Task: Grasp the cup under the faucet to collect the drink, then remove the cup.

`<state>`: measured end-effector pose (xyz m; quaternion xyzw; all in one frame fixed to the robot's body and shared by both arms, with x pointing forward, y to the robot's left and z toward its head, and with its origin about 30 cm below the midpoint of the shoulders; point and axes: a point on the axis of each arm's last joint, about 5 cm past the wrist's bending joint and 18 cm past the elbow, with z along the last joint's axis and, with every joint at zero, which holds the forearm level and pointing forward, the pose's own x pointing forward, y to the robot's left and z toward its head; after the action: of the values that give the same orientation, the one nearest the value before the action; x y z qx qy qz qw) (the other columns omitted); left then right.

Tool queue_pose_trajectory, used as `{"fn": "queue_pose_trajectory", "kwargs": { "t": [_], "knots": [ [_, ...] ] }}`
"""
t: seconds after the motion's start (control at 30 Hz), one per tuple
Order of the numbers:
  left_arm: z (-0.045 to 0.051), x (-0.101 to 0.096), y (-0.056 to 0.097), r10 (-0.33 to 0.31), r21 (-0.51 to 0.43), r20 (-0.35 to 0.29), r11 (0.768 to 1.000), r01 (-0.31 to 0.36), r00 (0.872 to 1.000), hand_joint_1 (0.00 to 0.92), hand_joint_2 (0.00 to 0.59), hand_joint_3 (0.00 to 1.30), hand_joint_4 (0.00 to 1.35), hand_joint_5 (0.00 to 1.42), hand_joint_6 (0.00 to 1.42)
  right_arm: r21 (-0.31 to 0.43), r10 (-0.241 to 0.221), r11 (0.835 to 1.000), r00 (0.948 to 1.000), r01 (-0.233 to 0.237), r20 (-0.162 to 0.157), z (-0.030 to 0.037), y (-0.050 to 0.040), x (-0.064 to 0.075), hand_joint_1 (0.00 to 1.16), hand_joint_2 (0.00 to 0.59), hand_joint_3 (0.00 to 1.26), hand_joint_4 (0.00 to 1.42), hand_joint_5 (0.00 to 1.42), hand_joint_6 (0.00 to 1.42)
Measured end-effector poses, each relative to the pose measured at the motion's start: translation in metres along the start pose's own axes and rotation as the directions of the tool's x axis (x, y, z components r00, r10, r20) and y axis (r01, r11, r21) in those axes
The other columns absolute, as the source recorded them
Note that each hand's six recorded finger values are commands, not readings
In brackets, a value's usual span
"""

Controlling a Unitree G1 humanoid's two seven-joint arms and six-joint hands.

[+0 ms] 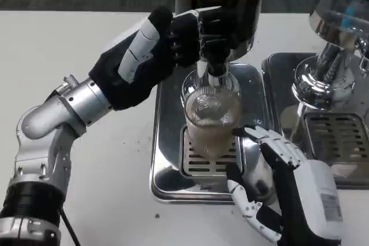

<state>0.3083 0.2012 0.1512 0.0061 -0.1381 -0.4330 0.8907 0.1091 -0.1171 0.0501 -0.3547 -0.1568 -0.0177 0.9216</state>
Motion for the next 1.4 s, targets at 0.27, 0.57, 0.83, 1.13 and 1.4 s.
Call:
{"fn": "queue_pose_trajectory", "kwargs": {
  "t": [0.27, 0.57, 0.83, 1.13, 1.4],
  "knots": [
    [-0.0029, 0.003, -0.001, -0.02, 0.058, 0.003, 0.998, 0.02, 1.0, 0.0, 0.1, 0.26, 0.2, 0.23, 0.14, 0.001, 0.007, 1.0, 1.0, -0.007, -0.005, 0.0017, 0.0007, -0.005, 0.42, 0.429, 0.36, 0.26, 0.22, 0.21],
    [-0.0025, 0.004, -0.007, -0.075, 0.268, 0.009, 0.961, 0.07, 0.997, 0.0, 0.079, 0.26, 0.19, 0.23, 0.12, 0.0, 0.0, 1.0, 1.0, 0.0, -0.001, 0.0038, -0.0014, -0.006, 0.42, 0.429, 0.36, 0.26, 0.22, 0.2],
    [-0.0042, 0.005, -0.011, -0.088, 0.383, 0.008, 0.921, 0.078, 0.996, 0.0, 0.081, 0.23, 0.15, 0.18, 0.1, 0.001, 0.004, 1.0, 0.9999, -0.004, -0.013, 0.0039, -0.0016, -0.01, 0.42, 0.429, 0.36, 0.26, 0.21, 0.2],
    [-0.003, 0.004, -0.013, -0.104, 0.504, -0.004, 0.859, 0.092, 0.995, 0.0, 0.066, 0.2, 0.07, 0.07, 0.05, 0.001, 0.003, 1.0, 0.9999, -0.003, -0.014, 0.0041, -0.0015, -0.009, 0.42, 0.429, 0.36, 0.26, 0.21, 0.2],
    [-0.0046, 0.004, -0.017, -0.127, 0.58, -0.021, 0.806, 0.115, 0.992, 0.0, 0.065, 0.18, 0.06, 0.05, 0.03, 0.001, 0.002, 1.0, 0.9999, -0.002, -0.014, 0.004, -0.0014, -0.009, 0.42, 0.429, 0.36, 0.26, 0.21, 0.2]
  ]
}}
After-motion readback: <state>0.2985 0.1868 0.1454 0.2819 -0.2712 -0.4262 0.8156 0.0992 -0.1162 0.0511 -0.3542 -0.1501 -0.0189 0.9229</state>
